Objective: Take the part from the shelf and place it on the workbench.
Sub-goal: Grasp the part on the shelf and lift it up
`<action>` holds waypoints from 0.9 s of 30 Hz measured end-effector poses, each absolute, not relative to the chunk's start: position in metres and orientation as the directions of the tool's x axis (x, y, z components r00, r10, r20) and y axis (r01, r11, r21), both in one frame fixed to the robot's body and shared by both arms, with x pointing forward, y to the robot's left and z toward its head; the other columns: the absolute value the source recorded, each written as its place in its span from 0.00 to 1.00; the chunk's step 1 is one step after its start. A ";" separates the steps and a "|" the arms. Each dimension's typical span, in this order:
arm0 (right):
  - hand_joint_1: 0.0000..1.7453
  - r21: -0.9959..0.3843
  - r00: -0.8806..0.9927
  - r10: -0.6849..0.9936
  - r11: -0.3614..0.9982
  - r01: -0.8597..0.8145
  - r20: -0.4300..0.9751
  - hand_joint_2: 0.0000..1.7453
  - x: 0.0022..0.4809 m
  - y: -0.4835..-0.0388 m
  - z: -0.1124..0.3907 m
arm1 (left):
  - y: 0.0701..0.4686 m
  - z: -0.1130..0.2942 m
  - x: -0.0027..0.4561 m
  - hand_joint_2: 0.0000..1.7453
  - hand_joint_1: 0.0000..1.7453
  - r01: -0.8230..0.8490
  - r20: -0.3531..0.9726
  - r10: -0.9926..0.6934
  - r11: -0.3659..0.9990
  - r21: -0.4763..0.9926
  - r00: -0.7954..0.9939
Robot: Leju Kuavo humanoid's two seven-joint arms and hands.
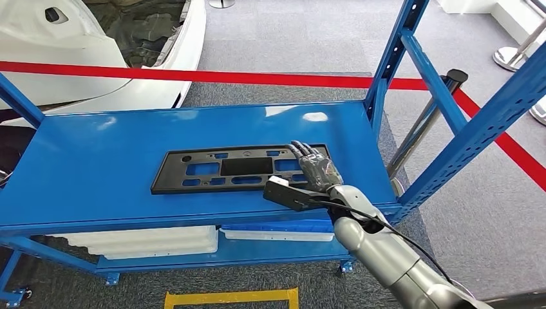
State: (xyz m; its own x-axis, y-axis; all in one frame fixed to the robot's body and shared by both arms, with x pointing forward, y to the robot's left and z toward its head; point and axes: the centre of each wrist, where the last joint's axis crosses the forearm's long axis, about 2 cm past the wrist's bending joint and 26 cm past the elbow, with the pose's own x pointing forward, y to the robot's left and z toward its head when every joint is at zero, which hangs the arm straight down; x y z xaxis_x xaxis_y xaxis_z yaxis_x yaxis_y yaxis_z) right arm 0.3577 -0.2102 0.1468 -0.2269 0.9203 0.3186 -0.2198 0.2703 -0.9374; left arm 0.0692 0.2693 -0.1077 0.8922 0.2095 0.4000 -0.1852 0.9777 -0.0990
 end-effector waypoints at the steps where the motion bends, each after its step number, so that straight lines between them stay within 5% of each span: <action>1: 0.00 -0.936 -0.226 0.920 0.271 -0.226 0.320 1.00 0.358 -0.211 0.146 | 0.269 -0.108 0.070 0.00 0.00 -0.184 0.401 0.209 0.978 -0.099 0.892; 12: 0.00 -0.865 -0.241 0.857 0.362 -0.348 0.455 1.00 0.358 -0.204 0.134 | 0.269 -0.106 0.079 0.00 0.00 -0.171 0.413 0.196 0.980 -0.098 0.889; 27: 0.00 -0.912 -0.224 0.904 0.297 -0.284 0.364 1.00 0.372 -0.206 0.136 | 0.268 -0.105 0.085 0.00 0.00 -0.169 0.412 0.194 0.981 -0.097 0.890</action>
